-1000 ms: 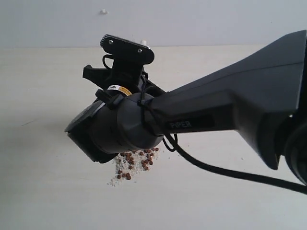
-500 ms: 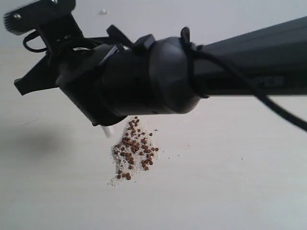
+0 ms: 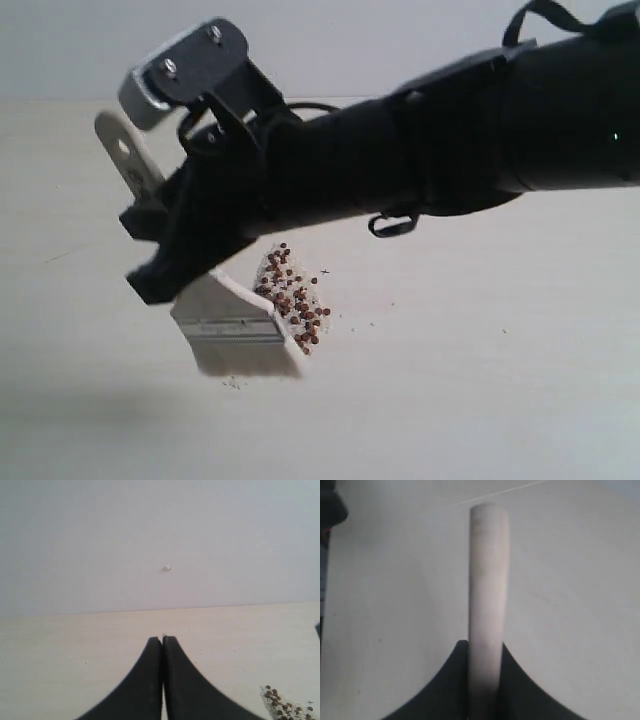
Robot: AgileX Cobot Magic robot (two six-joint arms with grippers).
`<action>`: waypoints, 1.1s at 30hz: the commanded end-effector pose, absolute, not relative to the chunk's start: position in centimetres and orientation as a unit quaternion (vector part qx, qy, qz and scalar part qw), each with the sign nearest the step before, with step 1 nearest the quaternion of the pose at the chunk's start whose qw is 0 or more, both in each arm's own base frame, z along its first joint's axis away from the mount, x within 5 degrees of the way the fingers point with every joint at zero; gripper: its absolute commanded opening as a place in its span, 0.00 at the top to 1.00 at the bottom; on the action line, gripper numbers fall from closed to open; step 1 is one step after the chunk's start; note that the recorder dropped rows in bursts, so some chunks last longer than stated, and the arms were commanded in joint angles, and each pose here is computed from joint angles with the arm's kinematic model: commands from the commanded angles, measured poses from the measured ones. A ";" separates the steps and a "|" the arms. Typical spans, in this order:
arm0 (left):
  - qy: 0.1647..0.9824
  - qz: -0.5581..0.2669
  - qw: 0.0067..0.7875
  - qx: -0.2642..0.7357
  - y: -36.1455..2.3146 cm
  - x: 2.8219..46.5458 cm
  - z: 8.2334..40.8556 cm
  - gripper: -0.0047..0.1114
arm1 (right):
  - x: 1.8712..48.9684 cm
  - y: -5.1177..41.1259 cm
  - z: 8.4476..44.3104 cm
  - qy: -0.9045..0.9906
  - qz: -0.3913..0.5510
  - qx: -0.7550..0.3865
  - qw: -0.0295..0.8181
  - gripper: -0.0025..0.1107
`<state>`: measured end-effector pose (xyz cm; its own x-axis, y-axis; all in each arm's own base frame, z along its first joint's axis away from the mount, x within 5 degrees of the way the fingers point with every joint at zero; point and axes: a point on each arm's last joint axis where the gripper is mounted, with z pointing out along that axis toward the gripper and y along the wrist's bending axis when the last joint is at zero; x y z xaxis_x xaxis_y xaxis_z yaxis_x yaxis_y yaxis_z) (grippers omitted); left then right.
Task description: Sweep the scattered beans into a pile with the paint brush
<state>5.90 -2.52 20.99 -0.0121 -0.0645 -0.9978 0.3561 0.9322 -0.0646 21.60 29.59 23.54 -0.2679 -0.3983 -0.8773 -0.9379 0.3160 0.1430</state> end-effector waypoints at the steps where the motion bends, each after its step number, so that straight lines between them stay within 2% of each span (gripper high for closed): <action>1: 0.695 -0.154 0.695 0.105 -2.5 5.9 20.9 0.96 | 20.4 28.9 21.9 0.663 0.428 -0.511 0.342 0.98; 5: 0.695 -0.154 0.695 0.105 -2.5 5.9 20.9 0.96 | 19.9 29.5 20.6 0.640 0.462 -0.527 0.314 0.98; 15: 0.695 -0.154 0.695 0.105 -2.5 5.9 20.9 0.96 | 20.9 30.2 16.7 0.657 0.436 -0.542 0.291 0.98; 33: 0.695 -0.155 0.694 0.104 -2.5 5.9 20.9 0.96 | 25.8 30.1 15.2 0.757 0.256 -0.492 0.344 0.98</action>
